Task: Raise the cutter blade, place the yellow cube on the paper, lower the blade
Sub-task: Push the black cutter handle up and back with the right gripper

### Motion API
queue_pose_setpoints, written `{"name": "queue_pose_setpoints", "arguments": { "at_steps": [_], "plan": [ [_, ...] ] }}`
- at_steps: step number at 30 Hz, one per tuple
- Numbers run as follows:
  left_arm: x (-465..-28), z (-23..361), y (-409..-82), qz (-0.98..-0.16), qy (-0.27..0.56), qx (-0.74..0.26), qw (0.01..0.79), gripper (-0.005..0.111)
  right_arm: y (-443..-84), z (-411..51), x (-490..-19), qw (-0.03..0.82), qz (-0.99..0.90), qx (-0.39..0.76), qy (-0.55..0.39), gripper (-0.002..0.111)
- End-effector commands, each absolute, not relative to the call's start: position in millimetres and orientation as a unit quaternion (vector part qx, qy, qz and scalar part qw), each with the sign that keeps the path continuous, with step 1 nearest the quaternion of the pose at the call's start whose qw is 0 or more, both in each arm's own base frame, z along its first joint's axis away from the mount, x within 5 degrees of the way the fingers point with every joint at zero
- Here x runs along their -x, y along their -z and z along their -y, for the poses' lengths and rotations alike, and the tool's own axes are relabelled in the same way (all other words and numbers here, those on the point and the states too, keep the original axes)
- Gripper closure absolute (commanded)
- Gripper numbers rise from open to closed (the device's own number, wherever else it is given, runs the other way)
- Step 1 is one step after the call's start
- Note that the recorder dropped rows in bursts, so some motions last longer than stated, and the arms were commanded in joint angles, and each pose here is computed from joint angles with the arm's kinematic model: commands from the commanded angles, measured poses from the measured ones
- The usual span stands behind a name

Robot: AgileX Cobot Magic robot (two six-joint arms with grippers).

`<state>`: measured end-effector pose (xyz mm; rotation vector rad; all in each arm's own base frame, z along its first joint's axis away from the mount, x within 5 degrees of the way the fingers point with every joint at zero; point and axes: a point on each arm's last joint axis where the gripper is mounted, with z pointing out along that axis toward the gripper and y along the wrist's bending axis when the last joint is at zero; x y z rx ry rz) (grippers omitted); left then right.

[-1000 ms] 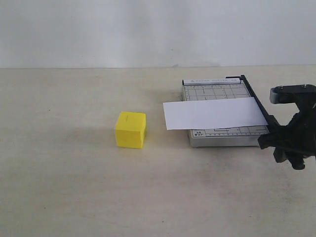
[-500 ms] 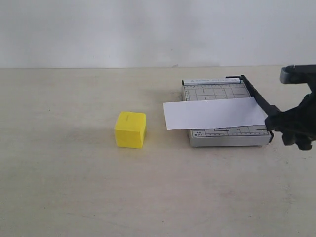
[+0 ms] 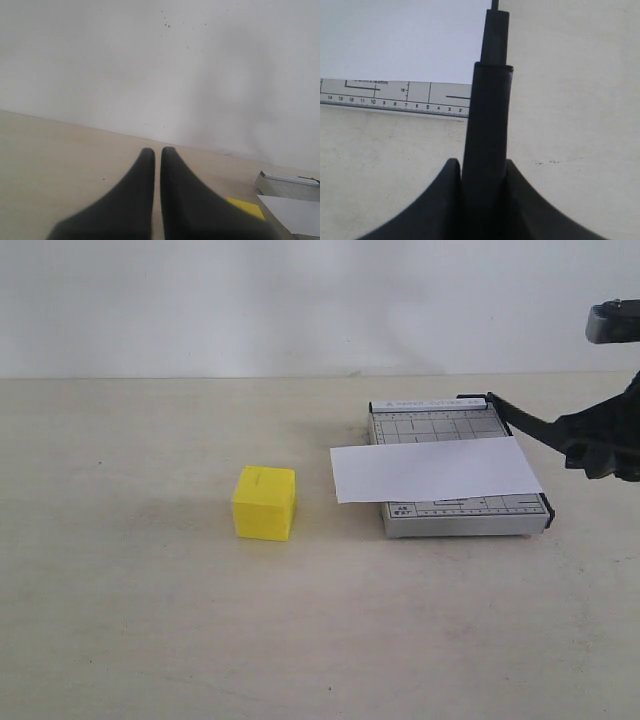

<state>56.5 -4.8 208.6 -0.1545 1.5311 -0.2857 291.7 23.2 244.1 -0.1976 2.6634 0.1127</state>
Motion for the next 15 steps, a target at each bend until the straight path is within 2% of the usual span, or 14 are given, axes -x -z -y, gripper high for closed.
{"name": "queue_pose_setpoints", "arguments": {
  "at_steps": [1, 3, 5, 15],
  "plan": [
    [-56.2, 4.4, -210.5, -0.683, 0.128, 0.07, 0.716, 0.102, -265.4, -28.3, -300.6, 0.309, -0.945, 0.099, -0.044, 0.079],
    [-56.2, 4.4, -210.5, -0.683, 0.128, 0.07, 0.716, 0.102, -265.2, -29.8, -299.8, 0.306, -0.944, 0.108, -0.051, 0.062],
    [-56.2, 4.4, -210.5, -0.683, 0.128, 0.07, 0.716, 0.102, -265.1, -30.7, -299.5, 0.305, -0.944, 0.11, -0.055, 0.053],
    [-56.2, 4.4, -210.5, -0.683, 0.128, 0.07, 0.716, 0.102, -263.9, -38.0, -297.5, 0.329, -0.931, 0.127, -0.092, 0.053]
  ]
}}
